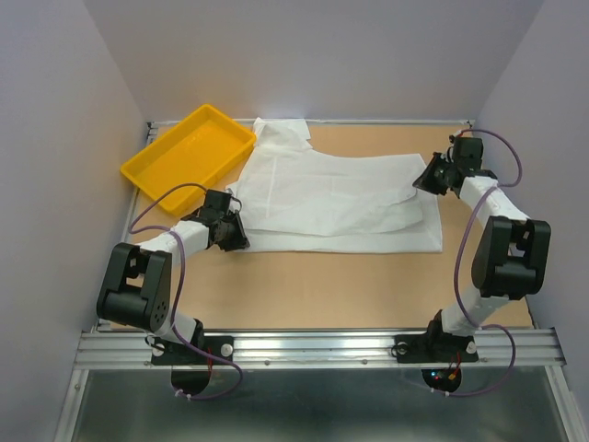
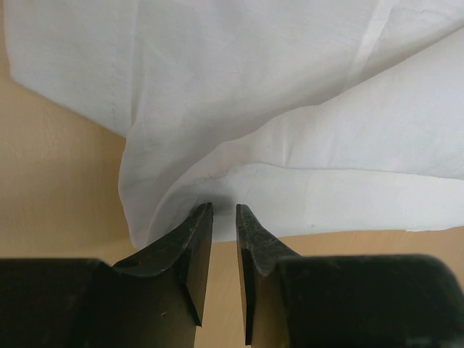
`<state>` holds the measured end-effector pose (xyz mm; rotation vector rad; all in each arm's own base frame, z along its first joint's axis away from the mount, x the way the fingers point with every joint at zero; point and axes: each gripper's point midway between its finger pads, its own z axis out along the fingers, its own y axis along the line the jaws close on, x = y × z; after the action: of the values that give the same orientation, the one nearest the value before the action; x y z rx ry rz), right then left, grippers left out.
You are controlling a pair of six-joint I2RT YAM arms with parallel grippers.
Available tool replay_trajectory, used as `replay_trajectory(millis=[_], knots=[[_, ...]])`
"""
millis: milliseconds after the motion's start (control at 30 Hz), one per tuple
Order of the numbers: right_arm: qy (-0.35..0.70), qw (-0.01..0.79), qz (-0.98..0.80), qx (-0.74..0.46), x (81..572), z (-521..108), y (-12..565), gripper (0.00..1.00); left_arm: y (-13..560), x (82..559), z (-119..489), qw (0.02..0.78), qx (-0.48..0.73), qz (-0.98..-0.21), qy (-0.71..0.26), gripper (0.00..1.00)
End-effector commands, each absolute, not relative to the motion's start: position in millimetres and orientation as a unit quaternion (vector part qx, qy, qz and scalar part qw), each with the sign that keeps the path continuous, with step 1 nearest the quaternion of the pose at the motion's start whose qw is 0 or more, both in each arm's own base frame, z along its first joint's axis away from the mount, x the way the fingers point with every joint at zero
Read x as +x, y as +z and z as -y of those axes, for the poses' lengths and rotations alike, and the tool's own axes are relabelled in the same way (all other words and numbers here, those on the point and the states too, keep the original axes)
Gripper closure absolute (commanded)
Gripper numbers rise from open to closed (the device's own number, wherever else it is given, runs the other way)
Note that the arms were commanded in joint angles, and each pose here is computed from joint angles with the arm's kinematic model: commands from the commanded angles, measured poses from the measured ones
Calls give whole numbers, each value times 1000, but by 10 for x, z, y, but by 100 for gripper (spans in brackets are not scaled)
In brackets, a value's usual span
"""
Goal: Fold and stack the long sleeve shirts
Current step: Fold the shirt
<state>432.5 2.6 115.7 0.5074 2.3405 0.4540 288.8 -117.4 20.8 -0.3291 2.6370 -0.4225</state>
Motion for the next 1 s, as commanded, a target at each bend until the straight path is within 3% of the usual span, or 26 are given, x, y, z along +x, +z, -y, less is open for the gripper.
replay_trajectory(millis=[0, 200, 433, 833, 933, 967], knots=[[198, 398, -882, 155, 4476, -93, 1359, 89, 60, 2684, 1009, 195, -126, -966, -113, 68], [208, 395, -882, 151, 4455, -143, 1223, 88, 70, 2683, 1005, 197, -127, -966, -113, 68], [138, 383, -890, 204, 4378, 113, 955, 88, 101, 2693, 1015, 201, -130, -964, -117, 66], [110, 395, -881, 237, 4319, 228, 1025, 87, 97, 2691, 1014, 198, -130, -965, -116, 66], [114, 390, -883, 237, 4319, 214, 993, 74, 97, 2694, 1018, 197, -130, -965, -116, 65], [118, 390, -883, 234, 4327, 197, 1001, 63, 114, 2703, 1023, 199, -129, -964, -118, 64]])
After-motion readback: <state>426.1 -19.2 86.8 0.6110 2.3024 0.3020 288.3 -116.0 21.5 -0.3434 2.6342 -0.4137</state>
